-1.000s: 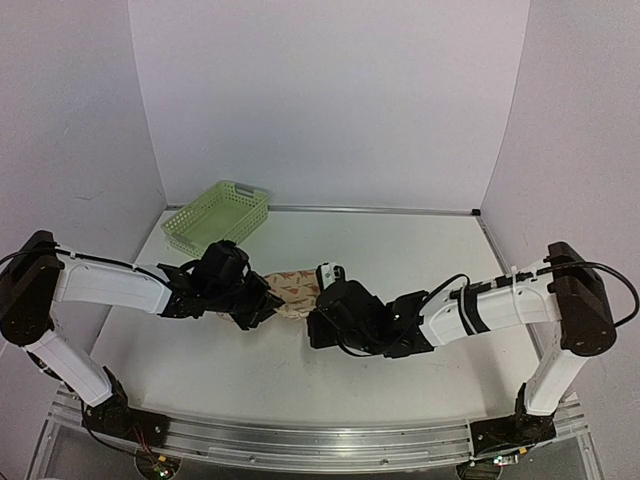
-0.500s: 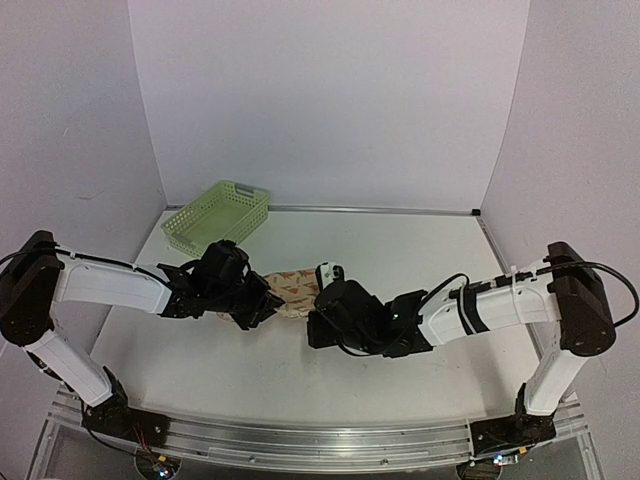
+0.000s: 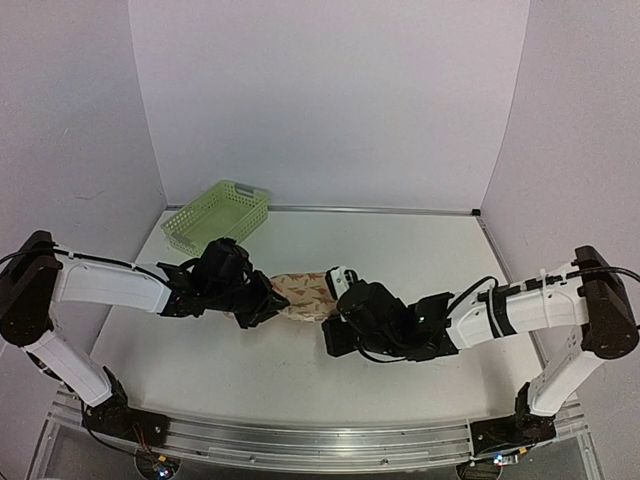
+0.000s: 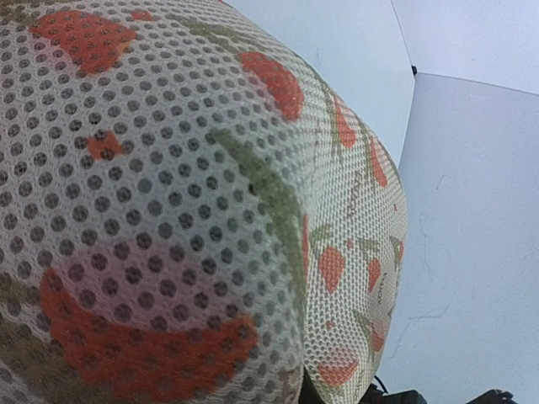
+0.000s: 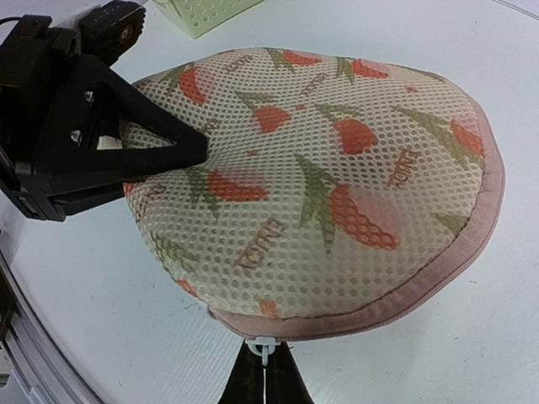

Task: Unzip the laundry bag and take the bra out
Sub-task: Unzip the zipper of the laundry bag.

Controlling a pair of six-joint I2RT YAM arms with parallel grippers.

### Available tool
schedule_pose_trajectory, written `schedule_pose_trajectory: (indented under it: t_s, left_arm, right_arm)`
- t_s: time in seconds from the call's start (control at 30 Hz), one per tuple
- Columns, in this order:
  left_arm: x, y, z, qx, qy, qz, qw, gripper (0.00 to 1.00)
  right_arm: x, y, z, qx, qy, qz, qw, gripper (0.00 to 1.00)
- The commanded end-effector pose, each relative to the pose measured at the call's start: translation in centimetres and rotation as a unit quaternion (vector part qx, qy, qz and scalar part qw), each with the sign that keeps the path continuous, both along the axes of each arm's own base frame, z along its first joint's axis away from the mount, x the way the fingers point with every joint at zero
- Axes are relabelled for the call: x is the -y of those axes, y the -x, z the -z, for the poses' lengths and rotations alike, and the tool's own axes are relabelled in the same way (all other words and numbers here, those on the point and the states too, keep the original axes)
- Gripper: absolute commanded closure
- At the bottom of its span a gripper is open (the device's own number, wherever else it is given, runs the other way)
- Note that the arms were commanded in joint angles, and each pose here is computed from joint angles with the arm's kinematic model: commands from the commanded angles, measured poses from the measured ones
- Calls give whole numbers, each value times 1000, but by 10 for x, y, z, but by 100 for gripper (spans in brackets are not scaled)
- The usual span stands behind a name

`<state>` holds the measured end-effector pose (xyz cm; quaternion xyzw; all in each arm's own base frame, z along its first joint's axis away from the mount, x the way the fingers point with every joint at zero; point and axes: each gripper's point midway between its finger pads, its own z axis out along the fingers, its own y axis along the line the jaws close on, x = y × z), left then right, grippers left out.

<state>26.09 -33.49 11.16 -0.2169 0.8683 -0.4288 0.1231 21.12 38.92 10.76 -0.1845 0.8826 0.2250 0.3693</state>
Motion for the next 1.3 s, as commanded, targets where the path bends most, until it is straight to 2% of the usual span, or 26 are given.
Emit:
schedule_pose_trajectory:
  t_s: [0.0,0.27,0.57,0.73,1.03,1.27]
  left_arm:
    - [18,-11,-34,70,23,45,996,100]
    - [32,-9,-45,139,4,122,983,100]
    - [72,-10,-48,200,0,239,950,100]
    - [89,-17,-37,216,-26,287,933,100]
    - [99,-16,-25,247,-66,365,895,100]
    - [101,-2,-25,276,-55,422,862,100]
  right_arm:
    - [21,1,-10,10,9,-16,1000,100]
    - [56,3,7,-11,39,-36,999,100]
    - [89,13,33,-51,55,-43,996,100]
    - [109,22,43,-66,51,-21,996,100]
    - [165,24,64,-69,73,78,992,100]
    - [166,32,65,-80,60,65,993,100]
